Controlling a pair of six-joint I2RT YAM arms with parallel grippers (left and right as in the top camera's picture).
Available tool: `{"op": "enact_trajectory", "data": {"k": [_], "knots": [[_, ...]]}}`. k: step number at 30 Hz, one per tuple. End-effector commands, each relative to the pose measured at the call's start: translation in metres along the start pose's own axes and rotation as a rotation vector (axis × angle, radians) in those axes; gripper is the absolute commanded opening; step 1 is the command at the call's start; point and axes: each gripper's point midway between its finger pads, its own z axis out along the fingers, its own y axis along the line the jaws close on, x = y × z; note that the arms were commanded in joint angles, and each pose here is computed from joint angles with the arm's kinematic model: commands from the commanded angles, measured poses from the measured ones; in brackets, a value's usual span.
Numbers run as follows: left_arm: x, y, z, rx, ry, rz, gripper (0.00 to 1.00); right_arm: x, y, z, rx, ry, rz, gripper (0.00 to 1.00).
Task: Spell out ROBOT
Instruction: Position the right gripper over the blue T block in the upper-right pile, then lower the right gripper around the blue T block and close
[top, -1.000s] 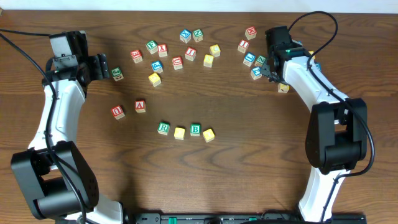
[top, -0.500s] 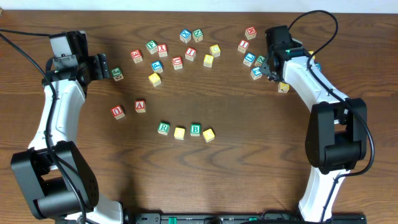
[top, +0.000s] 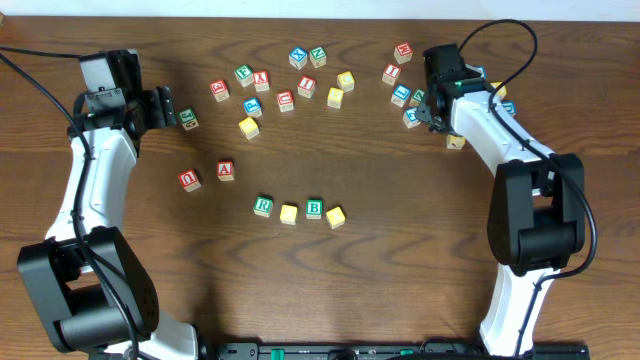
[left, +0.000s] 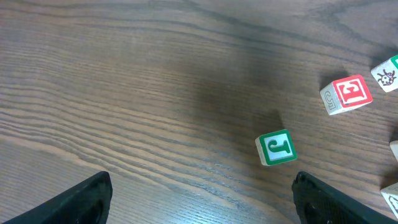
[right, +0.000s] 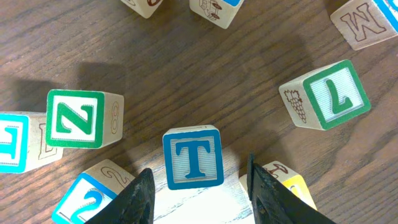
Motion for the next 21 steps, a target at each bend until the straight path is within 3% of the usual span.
{"op": "enact_trajectory", "data": {"k": [1,21], "knots": [[0.0012,0.0017,0.0009,-0.004,0.001,0.004,0.91,0.0023,0.0004,0.0046,0.016,-0.002,-0.001,0.49],[0.0011,0.0017,0.0009,-0.005,0.001,0.004,0.91,0.0068,-0.0036,0.0106,0.035,0.000,-0.005,0.48]]}}
